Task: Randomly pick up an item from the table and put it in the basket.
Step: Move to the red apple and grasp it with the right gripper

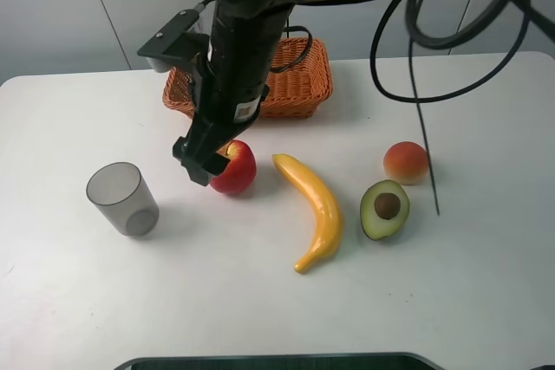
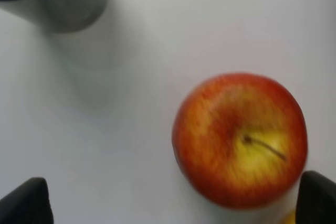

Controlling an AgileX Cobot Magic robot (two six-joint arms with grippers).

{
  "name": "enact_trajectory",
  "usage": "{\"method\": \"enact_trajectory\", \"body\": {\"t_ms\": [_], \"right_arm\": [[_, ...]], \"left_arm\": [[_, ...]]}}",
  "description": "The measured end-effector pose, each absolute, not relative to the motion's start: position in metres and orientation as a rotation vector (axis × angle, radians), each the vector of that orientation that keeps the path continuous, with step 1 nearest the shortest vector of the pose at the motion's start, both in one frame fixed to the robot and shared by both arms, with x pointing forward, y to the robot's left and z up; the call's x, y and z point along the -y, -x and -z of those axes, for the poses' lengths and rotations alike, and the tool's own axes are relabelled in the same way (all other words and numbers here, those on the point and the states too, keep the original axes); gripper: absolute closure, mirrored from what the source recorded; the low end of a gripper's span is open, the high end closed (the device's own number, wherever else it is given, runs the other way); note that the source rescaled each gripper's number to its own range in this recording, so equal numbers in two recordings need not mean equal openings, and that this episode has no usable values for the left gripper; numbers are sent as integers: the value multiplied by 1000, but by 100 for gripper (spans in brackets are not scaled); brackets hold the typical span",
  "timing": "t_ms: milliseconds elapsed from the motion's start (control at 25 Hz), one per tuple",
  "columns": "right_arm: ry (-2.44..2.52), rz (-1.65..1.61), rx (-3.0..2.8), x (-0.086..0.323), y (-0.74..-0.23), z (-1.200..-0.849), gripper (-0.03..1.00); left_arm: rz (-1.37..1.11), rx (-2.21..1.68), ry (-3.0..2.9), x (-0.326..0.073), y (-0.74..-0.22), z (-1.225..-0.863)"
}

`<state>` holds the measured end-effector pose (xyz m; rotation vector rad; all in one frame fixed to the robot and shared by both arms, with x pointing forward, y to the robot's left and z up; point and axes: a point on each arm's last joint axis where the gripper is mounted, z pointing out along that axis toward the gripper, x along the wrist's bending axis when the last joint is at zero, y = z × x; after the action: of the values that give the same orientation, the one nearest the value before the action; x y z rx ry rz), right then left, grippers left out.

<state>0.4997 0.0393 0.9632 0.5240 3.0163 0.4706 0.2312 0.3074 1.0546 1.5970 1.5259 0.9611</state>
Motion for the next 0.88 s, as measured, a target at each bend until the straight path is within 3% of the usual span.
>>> {"method": "enact_trajectory", "body": {"t_ms": [360, 880], "right_arm": [[-432, -416, -3007, -55, -513, -943, -3], [-499, -355, -3012, -37, -538, -924, -3]], "left_arm": [[-961, -1526, -1597, -307, -231, -1055], [-963, -1526, -1597, -308, -231, -1055]]}}
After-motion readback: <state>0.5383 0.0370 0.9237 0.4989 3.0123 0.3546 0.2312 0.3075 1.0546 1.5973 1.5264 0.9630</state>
